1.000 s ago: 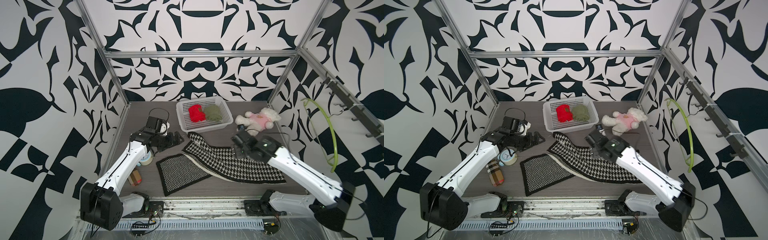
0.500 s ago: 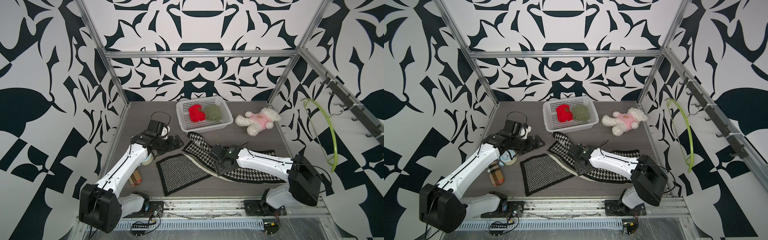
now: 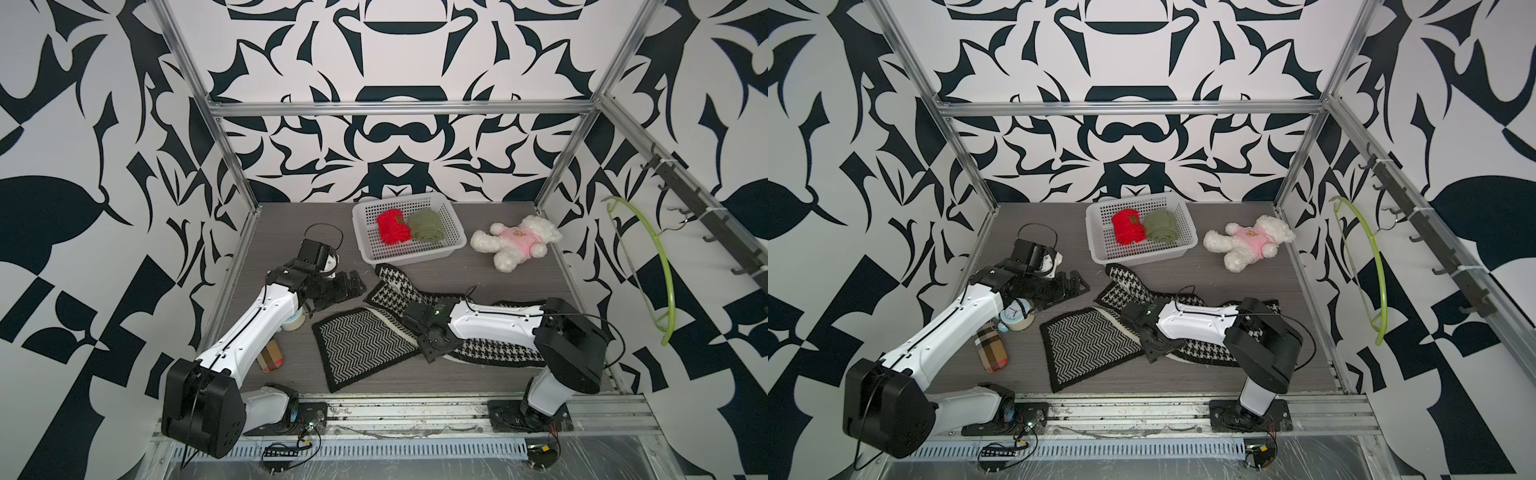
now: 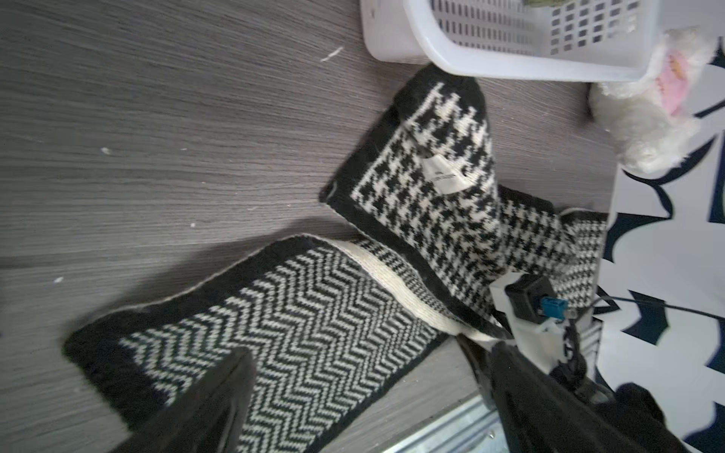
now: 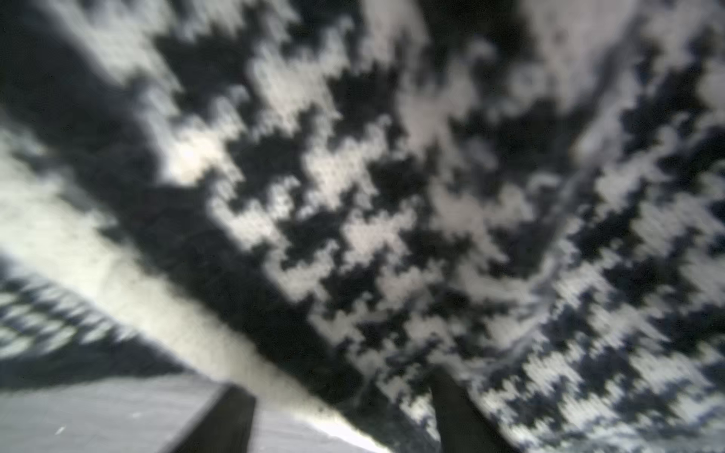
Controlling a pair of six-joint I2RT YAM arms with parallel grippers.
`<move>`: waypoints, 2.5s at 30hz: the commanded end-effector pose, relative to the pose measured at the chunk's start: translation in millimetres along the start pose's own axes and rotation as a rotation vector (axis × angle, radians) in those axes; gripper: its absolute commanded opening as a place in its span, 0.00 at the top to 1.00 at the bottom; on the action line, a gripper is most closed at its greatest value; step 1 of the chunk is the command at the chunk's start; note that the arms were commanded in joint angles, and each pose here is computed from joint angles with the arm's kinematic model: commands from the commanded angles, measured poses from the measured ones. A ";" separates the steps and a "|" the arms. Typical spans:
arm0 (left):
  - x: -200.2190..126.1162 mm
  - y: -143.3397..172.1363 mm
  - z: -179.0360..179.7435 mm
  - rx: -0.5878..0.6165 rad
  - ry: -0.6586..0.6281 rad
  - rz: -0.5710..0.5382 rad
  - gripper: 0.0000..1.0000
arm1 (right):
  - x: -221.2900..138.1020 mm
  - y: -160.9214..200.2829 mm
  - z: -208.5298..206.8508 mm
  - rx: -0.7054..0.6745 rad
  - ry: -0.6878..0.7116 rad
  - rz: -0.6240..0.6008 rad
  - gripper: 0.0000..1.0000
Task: Roll up the scarf and place it into the basket
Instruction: Flatten out the scarf at the center of the board.
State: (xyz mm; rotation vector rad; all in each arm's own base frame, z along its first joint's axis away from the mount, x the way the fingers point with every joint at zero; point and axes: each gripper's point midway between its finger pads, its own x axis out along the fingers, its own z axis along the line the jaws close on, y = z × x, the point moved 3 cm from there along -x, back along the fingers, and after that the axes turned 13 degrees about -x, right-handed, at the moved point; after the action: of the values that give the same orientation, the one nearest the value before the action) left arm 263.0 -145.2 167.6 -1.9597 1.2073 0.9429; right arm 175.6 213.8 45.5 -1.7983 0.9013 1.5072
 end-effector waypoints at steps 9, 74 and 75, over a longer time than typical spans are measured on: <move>26.5 10.0 54.1 -0.115 -0.241 0.014 0.01 | -138.9 -38.3 -45.7 -0.030 0.073 -0.298 1.00; -19.3 54.3 56.3 -0.398 -0.051 -0.243 0.92 | -125.6 -10.8 4.4 -0.253 -0.241 -0.221 0.94; -16.4 62.9 73.6 -0.449 -0.092 -0.245 0.76 | -122.5 -8.0 12.7 -0.271 -0.273 -0.205 0.85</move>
State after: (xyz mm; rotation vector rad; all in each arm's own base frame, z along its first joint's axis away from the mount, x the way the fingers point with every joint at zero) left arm 212.2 -127.0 179.0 -2.3821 0.8319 0.9757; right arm 179.0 226.5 171.7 -1.8375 0.4500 1.6240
